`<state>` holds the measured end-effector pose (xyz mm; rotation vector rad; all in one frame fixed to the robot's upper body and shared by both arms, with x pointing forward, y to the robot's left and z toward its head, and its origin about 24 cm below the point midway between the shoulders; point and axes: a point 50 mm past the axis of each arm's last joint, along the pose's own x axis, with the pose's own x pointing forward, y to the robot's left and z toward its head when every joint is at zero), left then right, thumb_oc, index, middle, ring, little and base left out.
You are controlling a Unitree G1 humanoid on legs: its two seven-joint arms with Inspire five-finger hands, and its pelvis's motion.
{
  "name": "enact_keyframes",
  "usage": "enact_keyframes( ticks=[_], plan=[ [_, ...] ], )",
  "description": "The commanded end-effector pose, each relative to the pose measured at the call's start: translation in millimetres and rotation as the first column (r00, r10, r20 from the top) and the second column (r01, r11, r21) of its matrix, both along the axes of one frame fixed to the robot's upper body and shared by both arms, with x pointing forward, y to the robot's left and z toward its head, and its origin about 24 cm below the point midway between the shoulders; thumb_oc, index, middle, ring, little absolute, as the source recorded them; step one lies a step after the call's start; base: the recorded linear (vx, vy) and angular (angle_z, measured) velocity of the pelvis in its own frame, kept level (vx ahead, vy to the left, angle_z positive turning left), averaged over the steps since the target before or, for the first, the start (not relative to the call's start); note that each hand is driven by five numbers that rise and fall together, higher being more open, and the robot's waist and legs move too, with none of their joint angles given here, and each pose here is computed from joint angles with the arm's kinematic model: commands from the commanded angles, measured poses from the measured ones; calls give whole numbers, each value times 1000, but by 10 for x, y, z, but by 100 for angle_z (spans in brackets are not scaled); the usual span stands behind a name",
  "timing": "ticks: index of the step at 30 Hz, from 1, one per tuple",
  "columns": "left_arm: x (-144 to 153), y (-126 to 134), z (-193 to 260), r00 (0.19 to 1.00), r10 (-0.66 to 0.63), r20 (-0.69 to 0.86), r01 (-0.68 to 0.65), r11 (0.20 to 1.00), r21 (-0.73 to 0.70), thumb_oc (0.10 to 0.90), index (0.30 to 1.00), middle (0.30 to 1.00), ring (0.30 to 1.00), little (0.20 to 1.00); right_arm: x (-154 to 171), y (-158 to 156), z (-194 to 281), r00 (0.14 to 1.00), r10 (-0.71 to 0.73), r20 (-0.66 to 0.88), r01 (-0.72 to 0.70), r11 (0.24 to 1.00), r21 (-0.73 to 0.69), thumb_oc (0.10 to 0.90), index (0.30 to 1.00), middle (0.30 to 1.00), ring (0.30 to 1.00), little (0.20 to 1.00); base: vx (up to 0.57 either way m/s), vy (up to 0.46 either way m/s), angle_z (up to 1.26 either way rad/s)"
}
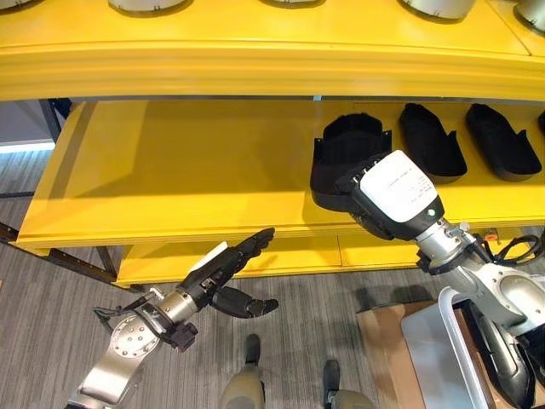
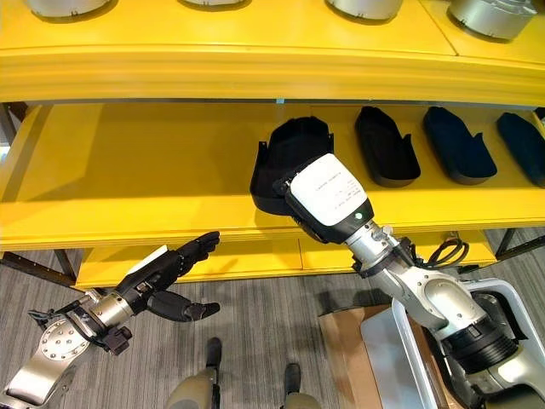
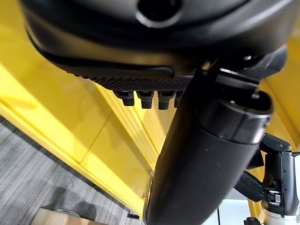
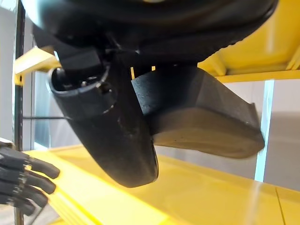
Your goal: Move parts from the plastic box to the shelf.
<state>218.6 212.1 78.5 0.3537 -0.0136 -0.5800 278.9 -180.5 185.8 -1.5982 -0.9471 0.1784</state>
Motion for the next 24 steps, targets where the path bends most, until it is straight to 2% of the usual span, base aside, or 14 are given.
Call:
enact_keyframes(
  ticks=[1,6,13,15,18,23,24],
  plan=[
    [76,-141,459,969,-108,223,121,992,-45,900,1000,1000,1000,1000,41,124,701,956,84,281,-80,996,-26,400,300,300,300,300,6,-166,-1],
    [107,-130,518,962,-118,247,127,992,-23,900,1000,1000,1000,1000,112,88,787,943,75,325,-44,994,-102,400,300,300,300,300,-33,-126,7],
    [162,-164,624,946,-130,296,135,991,6,900,1000,1000,1000,1000,227,61,1027,918,46,393,3,992,-124,400,300,300,300,300,-84,-128,9],
    [172,-176,649,937,-131,325,132,991,20,900,1000,1000,1000,1000,270,33,1070,919,23,393,25,993,-118,400,300,300,300,300,-64,-94,7],
    [228,-113,758,926,-60,373,69,998,-9,900,1000,1000,1000,1000,346,1,1122,915,-14,402,66,991,-118,400,300,300,300,300,-63,-122,4],
    [240,-100,777,922,-51,385,57,998,-5,900,1000,1000,1000,1000,378,-7,1153,913,-36,407,84,991,-102,400,300,300,300,300,-30,-73,7],
    [273,-59,836,914,-41,403,40,999,11,900,1000,1000,1000,1000,465,-106,1253,898,-125,422,157,987,-43,400,300,300,300,300,-93,-208,1]
  ],
)
